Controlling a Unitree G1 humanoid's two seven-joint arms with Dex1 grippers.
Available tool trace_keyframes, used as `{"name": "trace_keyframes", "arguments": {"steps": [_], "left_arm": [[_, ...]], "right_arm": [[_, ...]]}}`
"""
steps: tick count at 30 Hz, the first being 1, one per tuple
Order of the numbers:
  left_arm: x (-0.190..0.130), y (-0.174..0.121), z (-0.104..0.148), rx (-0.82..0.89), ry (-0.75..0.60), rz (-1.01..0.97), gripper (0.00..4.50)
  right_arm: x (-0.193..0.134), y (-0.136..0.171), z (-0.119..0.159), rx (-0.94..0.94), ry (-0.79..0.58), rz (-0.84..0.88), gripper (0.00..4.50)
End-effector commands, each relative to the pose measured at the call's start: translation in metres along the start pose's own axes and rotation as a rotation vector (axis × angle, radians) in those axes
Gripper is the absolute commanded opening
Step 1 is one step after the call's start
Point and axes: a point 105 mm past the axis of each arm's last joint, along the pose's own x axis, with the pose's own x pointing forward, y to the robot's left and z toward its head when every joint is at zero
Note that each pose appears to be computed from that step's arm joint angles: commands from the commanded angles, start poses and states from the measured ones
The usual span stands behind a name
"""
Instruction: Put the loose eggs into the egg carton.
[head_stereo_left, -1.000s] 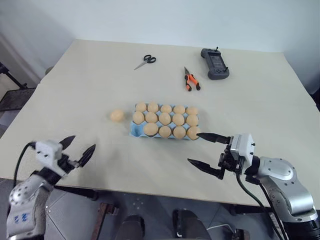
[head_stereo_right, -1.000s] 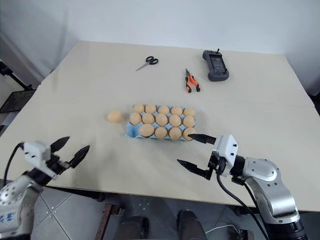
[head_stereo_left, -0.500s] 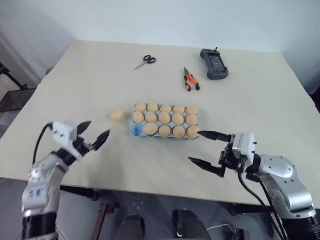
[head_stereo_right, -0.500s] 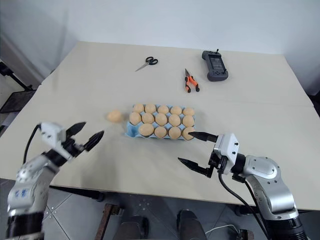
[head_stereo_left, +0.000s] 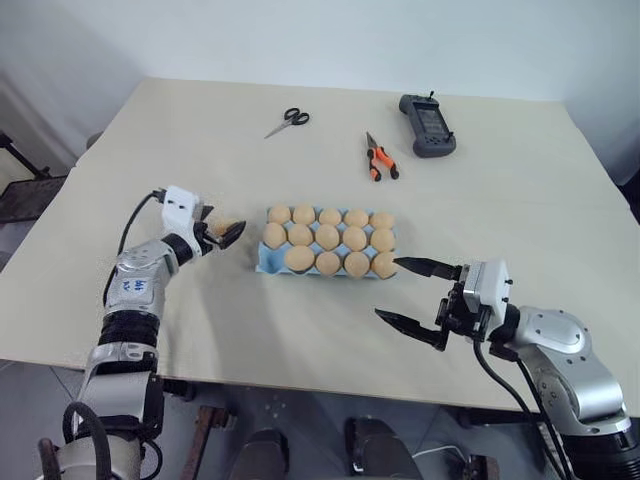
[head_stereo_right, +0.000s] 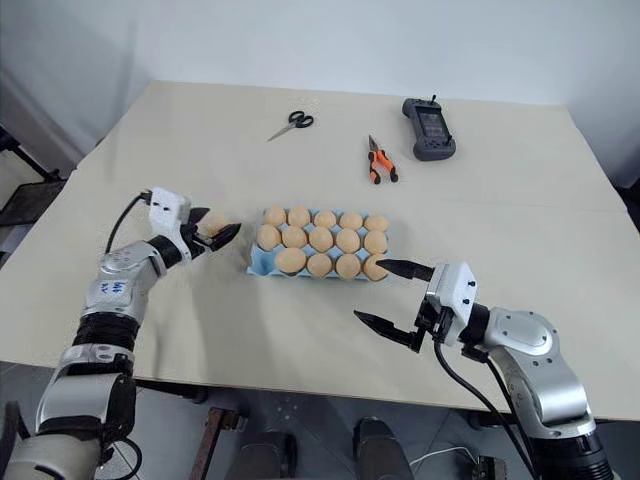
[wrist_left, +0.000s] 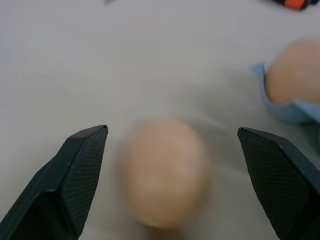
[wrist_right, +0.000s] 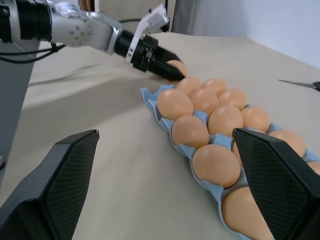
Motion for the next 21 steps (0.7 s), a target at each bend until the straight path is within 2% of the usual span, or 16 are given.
{"name": "trace_keyframes", "arguments": {"steps": [1, 3, 6, 11, 13, 17, 21], "left_arm": [[0.002, -0.003, 0.010, 0.023, -0.026, -0.040, 4.40], [0.002, -0.003, 0.006, 0.030, -0.015, -0.037, 4.40], [0.002, -0.002, 0.001, 0.016, -0.010, -0.025, 3.83], [0.000, -0.005, 0.003, 0.006, -0.044, -0.033, 2.30], [-0.007, -0.003, 0.013, 0.016, -0.110, -0.044, 1.77], [-0.028, 0.001, 0.042, 0.062, -0.248, -0.072, 1.77], [-0.042, -0.026, 0.053, 0.129, -0.270, -0.237, 1.77]], "right_arm": [[0.000, 0.002, 0.013, -0.016, -0.051, -0.009, 4.50], [0.002, 0.000, 0.016, -0.011, -0.072, -0.028, 4.50], [0.007, 0.000, 0.023, 0.002, -0.142, -0.036, 4.50], [0.012, 0.006, 0.019, 0.010, -0.156, -0.015, 4.50], [0.011, 0.005, 0.016, 0.007, -0.147, -0.022, 4.50], [0.004, 0.002, 0.013, 0.002, -0.126, -0.052, 4.50], [-0.003, -0.001, 0.010, 0.002, -0.108, -0.075, 4.50]]}}
